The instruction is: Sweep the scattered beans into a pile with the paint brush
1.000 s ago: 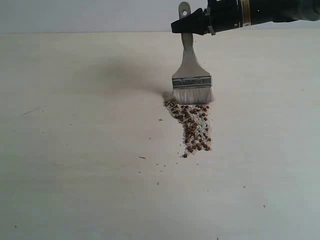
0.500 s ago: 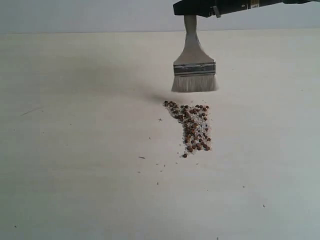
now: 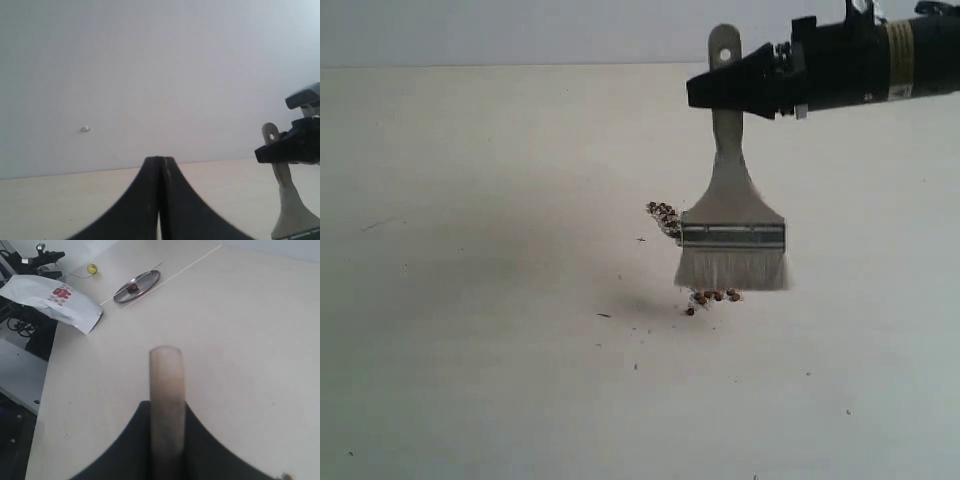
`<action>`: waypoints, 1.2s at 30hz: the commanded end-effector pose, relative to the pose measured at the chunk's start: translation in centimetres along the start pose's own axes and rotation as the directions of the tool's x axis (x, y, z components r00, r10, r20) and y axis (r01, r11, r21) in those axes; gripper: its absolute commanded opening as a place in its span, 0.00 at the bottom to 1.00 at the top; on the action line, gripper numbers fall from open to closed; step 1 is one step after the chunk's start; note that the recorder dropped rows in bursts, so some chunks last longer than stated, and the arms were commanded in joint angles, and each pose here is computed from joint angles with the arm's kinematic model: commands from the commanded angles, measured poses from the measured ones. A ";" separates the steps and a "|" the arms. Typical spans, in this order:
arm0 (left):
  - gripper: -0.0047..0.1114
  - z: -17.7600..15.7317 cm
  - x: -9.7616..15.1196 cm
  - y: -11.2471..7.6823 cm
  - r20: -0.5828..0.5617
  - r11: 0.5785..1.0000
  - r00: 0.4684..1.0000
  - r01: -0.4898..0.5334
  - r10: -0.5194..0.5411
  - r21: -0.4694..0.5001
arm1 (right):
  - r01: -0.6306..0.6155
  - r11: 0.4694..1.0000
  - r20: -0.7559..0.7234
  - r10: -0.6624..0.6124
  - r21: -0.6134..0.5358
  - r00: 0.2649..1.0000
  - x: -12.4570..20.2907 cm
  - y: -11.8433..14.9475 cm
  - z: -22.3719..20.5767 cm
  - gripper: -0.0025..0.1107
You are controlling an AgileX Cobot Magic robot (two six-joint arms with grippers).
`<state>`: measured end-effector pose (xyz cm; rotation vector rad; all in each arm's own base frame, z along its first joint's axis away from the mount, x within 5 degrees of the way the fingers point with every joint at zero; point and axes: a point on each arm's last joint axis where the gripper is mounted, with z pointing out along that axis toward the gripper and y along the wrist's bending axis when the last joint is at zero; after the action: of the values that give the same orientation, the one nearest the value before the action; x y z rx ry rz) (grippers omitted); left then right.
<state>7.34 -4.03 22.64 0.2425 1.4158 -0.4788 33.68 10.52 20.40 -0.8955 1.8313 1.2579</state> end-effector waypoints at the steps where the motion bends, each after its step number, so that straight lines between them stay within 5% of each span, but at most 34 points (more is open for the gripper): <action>1: 0.04 -0.1 0.0 0.0 0.007 1.000 1.000 -0.001 0.001 0.003 | 0.039 0.999 0.012 -0.039 0.002 0.999 3.5 2.1 -0.3 0.02; 7: 0.04 -0.1 0.0 0.0 0.007 1.000 1.000 -0.001 0.001 0.003 | 0.113 0.994 -0.014 -0.113 -0.010 0.993 5.7 2.8 -0.3 0.02; 22: 0.04 -0.1 0.0 0.0 0.007 1.000 1.000 -0.001 0.001 0.003 | 0.366 0.930 0.033 -0.367 0.038 0.929 5.4 2.3 -0.2 0.02; 36: 0.04 -0.1 0.0 0.0 0.007 1.000 1.000 -0.001 0.001 0.003 | 0.334 0.942 0.041 -0.335 0.047 0.941 5.3 -2.6 1.5 0.02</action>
<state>7.34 -4.03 22.64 0.2425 1.4158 -0.4788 32.84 10.51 14.87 -1.0748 1.5583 1.0551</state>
